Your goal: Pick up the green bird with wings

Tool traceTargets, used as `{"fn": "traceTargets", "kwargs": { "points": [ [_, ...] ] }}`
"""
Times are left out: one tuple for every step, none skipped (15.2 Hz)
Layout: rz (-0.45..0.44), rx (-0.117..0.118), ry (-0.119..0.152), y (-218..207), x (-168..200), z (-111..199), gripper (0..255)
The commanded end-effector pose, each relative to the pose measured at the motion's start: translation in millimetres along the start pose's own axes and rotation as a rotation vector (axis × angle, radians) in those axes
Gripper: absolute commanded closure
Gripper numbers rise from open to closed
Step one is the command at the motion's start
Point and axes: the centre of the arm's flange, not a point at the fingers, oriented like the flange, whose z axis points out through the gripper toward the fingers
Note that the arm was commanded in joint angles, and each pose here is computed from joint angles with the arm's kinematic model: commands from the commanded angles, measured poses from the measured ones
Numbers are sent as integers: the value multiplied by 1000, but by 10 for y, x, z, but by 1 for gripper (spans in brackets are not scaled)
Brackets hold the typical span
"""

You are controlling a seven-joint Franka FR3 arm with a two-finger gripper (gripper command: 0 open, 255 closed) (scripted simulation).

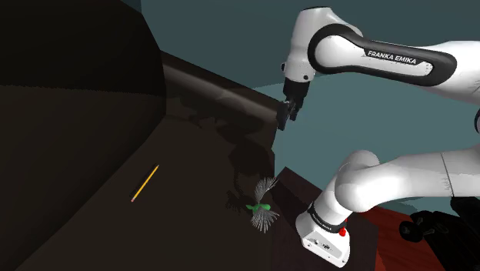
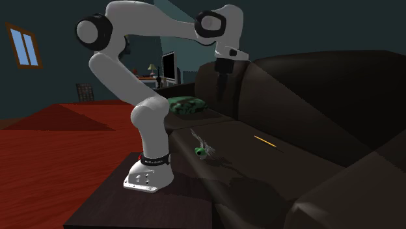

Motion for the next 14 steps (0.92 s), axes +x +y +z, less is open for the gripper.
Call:
{"fn": "traceTargets", "kwargs": {
  "points": [
    [0,0,0,0,0,0,0],
    [-85,-21,-37,-90,87,117,0],
    [-170,-42,-75,-185,163,240,0],
    [-255,-64,-112,-283,225,367,0],
    [-340,-85,-150,-383,274,498,0],
    [-425,-106,-187,-483,309,633,0],
    [-510,-127,-224,-583,331,771,0],
    [-595,-148,-262,-682,339,911,0],
    [-680,-170,-299,-777,334,1054,0],
    [-765,-191,-336,-869,315,1198,0],
    [-850,-212,-374,-955,284,1344,0],
    [-935,-233,-411,-1035,240,1489,0],
    [-1020,-255,-449,-1108,183,1635,0],
    [-1105,-276,-486,-1172,116,1779,0]
  ]
}}
